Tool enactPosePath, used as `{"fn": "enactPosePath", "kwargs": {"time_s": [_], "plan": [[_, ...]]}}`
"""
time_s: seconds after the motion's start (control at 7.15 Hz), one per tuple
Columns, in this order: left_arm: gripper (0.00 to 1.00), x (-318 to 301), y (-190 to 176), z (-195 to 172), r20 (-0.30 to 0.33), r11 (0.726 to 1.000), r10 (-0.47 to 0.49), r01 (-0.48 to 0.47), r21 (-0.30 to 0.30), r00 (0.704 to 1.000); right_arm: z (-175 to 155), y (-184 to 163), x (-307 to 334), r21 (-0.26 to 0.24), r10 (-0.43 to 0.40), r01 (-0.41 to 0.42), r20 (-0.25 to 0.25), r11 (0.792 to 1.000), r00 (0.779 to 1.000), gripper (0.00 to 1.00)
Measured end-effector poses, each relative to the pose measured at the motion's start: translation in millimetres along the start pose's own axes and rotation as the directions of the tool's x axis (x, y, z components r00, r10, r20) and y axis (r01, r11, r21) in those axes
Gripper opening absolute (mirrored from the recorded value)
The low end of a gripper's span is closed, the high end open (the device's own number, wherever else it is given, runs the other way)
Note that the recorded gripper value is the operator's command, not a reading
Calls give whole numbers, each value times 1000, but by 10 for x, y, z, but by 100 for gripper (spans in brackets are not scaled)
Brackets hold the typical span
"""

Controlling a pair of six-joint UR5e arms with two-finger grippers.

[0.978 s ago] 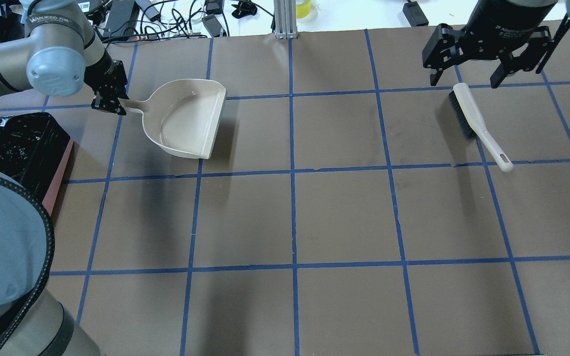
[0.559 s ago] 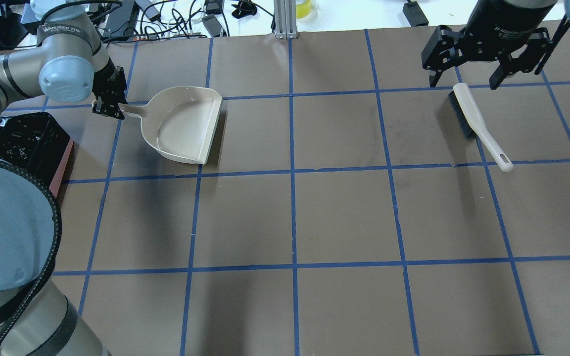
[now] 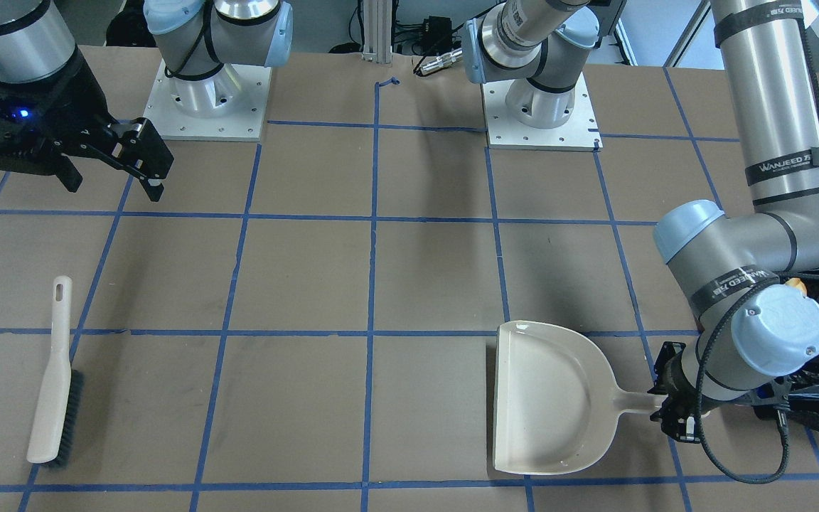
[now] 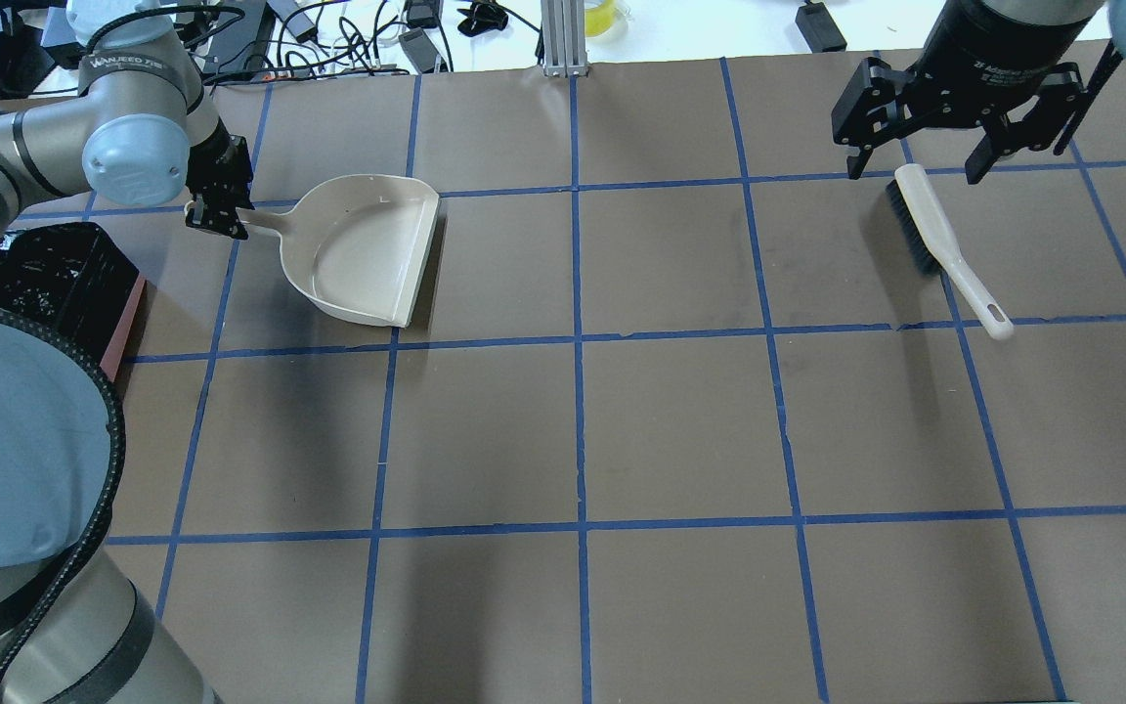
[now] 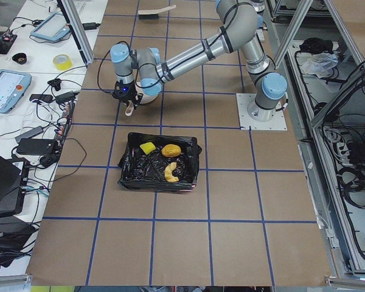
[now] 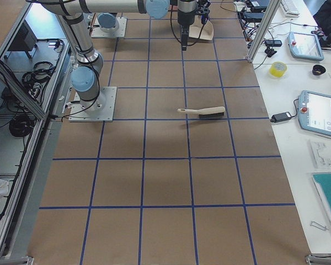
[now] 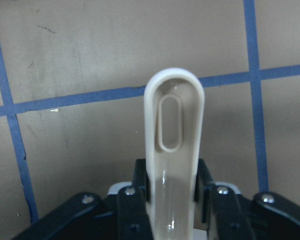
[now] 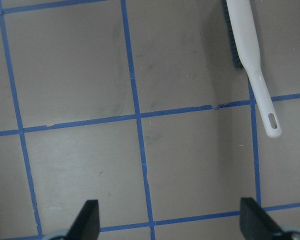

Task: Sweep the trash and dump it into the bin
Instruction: 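Lower the dustpan and open the left gripper to release it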

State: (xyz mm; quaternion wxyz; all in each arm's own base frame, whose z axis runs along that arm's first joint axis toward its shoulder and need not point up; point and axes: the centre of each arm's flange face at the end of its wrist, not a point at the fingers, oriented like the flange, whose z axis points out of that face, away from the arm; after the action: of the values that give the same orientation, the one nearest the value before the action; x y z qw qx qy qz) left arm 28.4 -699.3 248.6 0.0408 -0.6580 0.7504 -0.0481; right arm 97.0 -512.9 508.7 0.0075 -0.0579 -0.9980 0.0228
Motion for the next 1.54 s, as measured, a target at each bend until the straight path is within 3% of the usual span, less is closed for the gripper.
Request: {"fn": "enactPosePath", "kwargs": {"time_s": [0.84,1.54], "plan": [[43,104,89,35,-48,1000,1,0,11,999,20,-3,2,-2,0,0,2,1000,1000,100],[46,103,265,-71,-58,1000,16,-16,10,998,26,-1,7,-4,-2,2,0,1000,1000,100]]}}
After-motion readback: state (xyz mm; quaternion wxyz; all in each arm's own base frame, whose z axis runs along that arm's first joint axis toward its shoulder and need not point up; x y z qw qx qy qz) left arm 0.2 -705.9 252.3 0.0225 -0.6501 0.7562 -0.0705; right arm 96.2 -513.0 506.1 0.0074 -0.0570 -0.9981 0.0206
